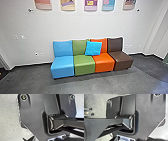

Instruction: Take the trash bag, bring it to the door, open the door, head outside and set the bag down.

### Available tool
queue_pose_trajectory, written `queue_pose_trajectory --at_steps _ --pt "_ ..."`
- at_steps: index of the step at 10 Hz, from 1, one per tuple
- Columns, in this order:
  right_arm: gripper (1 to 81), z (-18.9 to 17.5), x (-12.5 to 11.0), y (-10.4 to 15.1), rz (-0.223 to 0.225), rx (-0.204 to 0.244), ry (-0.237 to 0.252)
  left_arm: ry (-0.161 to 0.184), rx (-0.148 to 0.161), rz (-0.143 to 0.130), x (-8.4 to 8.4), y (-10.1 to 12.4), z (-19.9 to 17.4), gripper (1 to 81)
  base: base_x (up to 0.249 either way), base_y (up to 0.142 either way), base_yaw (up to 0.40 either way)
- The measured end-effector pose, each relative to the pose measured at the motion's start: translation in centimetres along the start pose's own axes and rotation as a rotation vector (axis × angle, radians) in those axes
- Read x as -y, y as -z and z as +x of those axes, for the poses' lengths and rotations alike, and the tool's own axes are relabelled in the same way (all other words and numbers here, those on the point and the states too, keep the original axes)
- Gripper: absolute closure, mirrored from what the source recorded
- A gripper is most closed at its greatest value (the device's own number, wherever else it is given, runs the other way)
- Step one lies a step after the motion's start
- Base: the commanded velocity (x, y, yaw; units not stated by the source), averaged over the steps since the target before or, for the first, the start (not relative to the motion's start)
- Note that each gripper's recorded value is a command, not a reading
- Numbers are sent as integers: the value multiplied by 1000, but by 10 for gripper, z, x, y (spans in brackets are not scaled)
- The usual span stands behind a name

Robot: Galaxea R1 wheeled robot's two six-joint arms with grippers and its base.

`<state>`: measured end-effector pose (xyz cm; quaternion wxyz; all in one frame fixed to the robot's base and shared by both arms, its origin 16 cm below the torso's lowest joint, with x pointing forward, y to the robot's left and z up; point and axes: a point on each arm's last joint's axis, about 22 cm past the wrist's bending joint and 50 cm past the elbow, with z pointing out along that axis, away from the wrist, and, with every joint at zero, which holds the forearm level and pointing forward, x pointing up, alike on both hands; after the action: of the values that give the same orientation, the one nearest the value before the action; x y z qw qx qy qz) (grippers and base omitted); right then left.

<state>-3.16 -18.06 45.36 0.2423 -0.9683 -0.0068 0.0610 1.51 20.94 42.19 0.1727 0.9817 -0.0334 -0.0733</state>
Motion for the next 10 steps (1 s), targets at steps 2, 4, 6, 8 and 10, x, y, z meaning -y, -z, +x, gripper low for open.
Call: queue_pose_trajectory --at_steps 2,4,6,8,10 --pt "10 6 -48 33 -35 19 -38 30 19 -9 17 7 12 10 0 0 0" --pt "10 16 -63 53 -27 44 -71 77 23 -31 27 16 33 10 0 0 0" --pt "10 48 -77 72 -24 30 -72 119 -8 -38 37 25 72 10 0 0 0" --pt "10 95 -80 104 13 9 -56 129 -44 -53 36 32 121 10 0 0 0" --pt "10 131 -60 118 70 -7 -31 128 -95 -58 39 42 175 10 0 0 0"
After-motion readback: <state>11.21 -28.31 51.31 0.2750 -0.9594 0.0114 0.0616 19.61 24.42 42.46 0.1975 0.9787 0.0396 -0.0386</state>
